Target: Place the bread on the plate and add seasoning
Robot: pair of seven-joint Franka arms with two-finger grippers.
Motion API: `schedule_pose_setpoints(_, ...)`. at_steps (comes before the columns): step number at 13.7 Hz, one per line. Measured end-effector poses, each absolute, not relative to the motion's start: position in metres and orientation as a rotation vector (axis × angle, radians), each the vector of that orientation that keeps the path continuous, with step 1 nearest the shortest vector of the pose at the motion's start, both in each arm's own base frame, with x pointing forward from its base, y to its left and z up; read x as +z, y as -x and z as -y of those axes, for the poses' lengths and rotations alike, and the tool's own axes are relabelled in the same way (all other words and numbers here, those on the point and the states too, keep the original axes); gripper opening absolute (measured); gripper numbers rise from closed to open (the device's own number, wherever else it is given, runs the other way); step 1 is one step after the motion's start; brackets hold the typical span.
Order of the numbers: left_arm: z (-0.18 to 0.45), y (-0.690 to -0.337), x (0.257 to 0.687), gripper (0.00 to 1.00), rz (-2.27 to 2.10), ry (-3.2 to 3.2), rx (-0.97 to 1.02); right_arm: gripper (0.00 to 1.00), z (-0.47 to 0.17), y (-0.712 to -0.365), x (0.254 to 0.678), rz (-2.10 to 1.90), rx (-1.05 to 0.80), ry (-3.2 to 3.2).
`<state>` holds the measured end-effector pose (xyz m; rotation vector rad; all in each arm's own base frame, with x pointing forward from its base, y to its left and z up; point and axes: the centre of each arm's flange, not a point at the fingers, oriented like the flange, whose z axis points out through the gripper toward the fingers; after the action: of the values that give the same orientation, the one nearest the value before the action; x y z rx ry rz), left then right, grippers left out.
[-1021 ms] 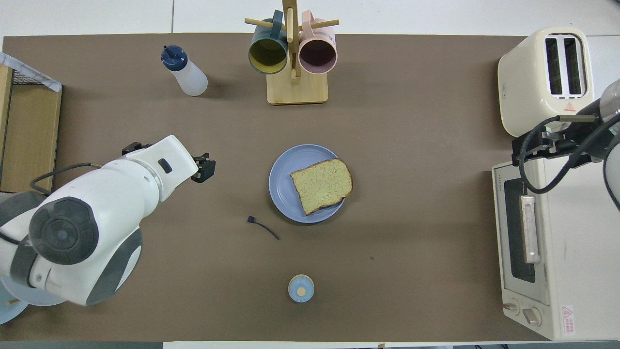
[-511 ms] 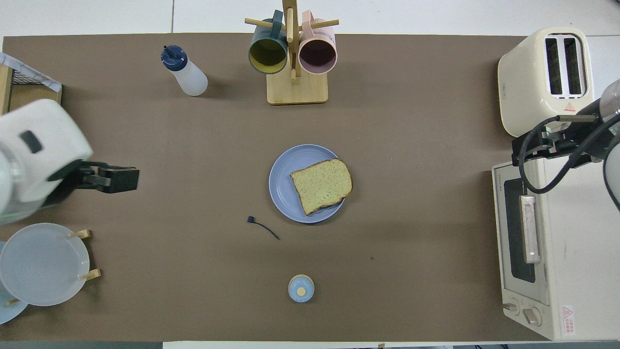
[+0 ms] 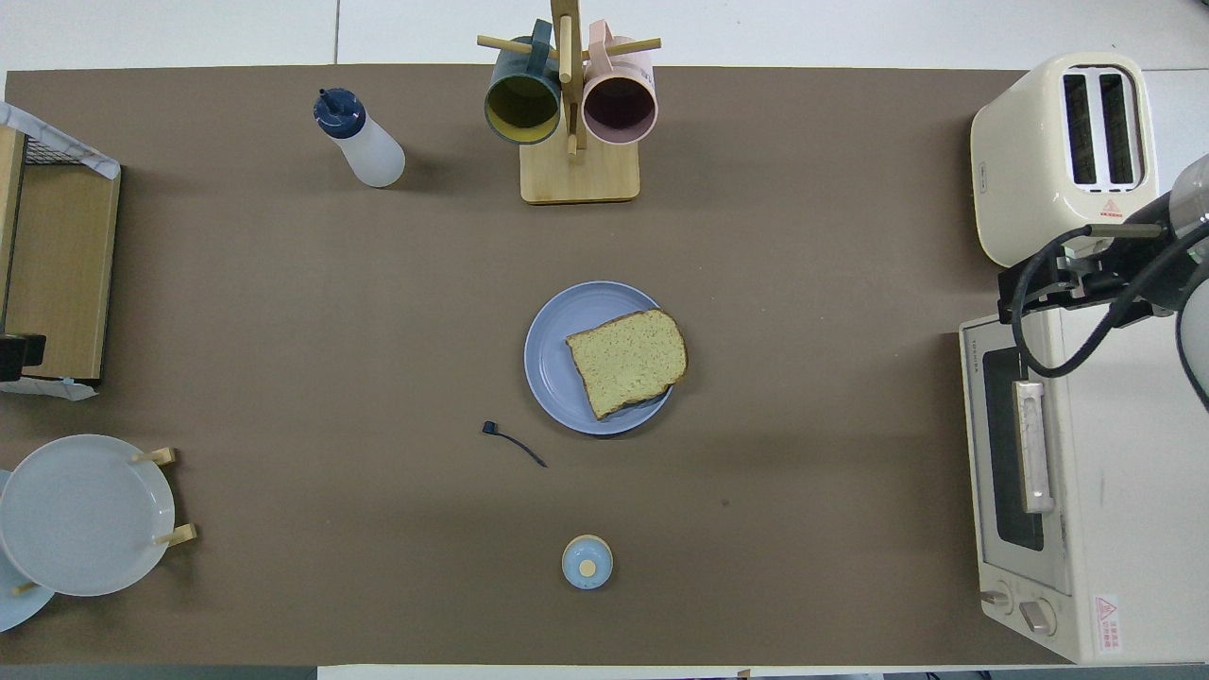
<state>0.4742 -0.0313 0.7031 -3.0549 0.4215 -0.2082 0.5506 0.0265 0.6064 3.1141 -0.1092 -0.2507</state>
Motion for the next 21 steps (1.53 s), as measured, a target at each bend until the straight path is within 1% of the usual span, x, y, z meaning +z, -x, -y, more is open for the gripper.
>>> schedule_pose_setpoints(3,0.025,-0.479,0.702,1.0,-0.353,3.073,-0.211,1.0,-0.026,-0.551,0.606,0.109,-0.251,-3.114)
schedule_pose_setpoints(5,0.023,-0.488,0.707,1.0,-0.29,3.127,-0.211,1.0,-0.026,-0.551,0.606,0.109,-0.251,-3.114)
schedule_pose_setpoints(7,0.017,-0.496,0.709,1.0,-0.26,3.156,-0.121,1.0,-0.027,-0.551,0.606,0.109,-0.25,-3.114)
schedule_pose_setpoints(9,0.016,-0.505,0.7,1.0,-0.255,3.163,-0.033,1.0,-0.038,-0.552,0.608,0.075,-0.228,-3.163)
schedule_pose_setpoints(11,0.021,-0.518,0.682,1.0,-0.26,3.164,0.033,1.0,-0.067,-0.553,0.61,0.0,-0.194,-3.199)
schedule_pose_setpoints(13,0.027,-0.529,0.667,1.0,-0.249,3.164,0.058,1.0,-0.092,-0.557,0.606,-0.059,-0.116,-3.311)
schedule_pose_setpoints(14,0.028,-0.532,0.66,1.0,-0.242,3.165,0.053,1.0,-0.097,-0.56,0.596,-0.053,-0.07,-3.382)
schedule_pose_setpoints(16,0.028,-0.533,0.648,1.0,-0.234,3.166,0.051,1.0,-0.101,-0.562,0.555,0.04,0.003,-3.507)
schedule_pose_setpoints(19,0.028,-0.53,0.648,1.0,-0.236,3.166,0.05,1.0,-0.136,-0.561,0.474,0.108,0.017,-3.579)
schedule_pose_setpoints(20,0.029,-0.529,0.65,1.0,-0.237,3.166,0.045,1.0,-0.153,-0.56,0.46,0.084,0.01,-3.579)
schedule_pose_setpoints(21,0.03,-0.528,0.652,1.0,-0.238,3.165,0.038,1.0,-0.164,-0.558,0.454,0.051,-0.032,-3.578)
